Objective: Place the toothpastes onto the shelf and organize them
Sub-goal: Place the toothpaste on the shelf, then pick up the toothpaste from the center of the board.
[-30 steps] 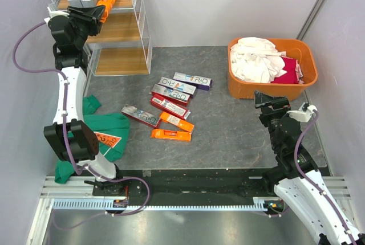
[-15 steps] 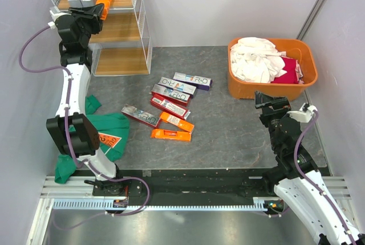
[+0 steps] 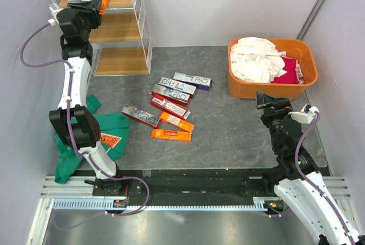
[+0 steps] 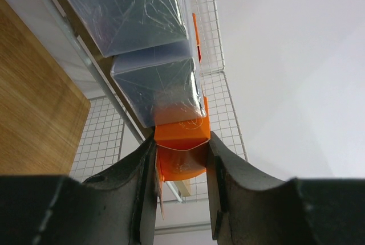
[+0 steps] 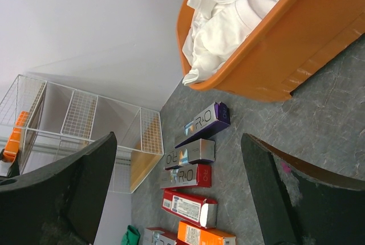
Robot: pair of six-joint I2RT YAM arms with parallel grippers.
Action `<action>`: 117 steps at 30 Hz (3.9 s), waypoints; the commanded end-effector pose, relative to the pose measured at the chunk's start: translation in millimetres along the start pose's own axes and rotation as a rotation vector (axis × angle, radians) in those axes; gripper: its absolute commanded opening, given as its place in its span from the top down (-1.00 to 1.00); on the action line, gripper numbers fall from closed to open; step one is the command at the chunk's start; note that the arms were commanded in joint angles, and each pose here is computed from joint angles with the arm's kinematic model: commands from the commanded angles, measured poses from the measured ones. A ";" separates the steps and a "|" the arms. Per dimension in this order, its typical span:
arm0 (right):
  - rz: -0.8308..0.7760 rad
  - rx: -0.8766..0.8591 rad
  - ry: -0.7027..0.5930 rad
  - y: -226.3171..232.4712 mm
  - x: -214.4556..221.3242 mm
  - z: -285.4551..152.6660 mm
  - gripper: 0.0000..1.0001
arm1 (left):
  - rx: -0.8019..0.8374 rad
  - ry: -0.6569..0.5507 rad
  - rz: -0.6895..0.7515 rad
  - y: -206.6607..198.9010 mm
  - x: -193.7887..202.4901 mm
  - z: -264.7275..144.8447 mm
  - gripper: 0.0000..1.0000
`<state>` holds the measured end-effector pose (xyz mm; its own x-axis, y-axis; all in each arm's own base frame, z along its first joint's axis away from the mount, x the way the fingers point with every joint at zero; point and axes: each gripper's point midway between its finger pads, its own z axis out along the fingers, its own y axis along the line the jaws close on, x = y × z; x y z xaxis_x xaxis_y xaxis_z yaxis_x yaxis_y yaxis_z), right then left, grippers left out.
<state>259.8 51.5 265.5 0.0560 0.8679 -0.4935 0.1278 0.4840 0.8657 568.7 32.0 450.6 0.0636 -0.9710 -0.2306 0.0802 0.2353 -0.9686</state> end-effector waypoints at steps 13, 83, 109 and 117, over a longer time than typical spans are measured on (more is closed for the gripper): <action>-0.016 0.009 -0.018 -5.6 -4.5 -4.5 -0.96 | 0.041 -0.077 -0.020 -26.5 -19.9 19.2 0.58; -0.294 0.127 0.529 -47.9 116.6 14.3 -0.96 | -0.063 0.617 0.449 114.2 156.0 -233.9 -0.95; -0.335 0.137 0.601 -58.5 131.2 12.5 -0.96 | -0.243 1.194 1.037 210.8 263.7 -328.7 -0.99; -0.339 0.141 0.608 -60.2 132.4 12.4 -0.96 | -0.221 1.369 1.280 234.5 308.5 -360.0 -0.99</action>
<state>264.9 130.8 128.9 -0.5800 0.6044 -0.5461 0.2102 0.7588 0.6165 249.2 -218.0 119.1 -0.8381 0.2106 -0.5032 0.3941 0.8715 -0.2917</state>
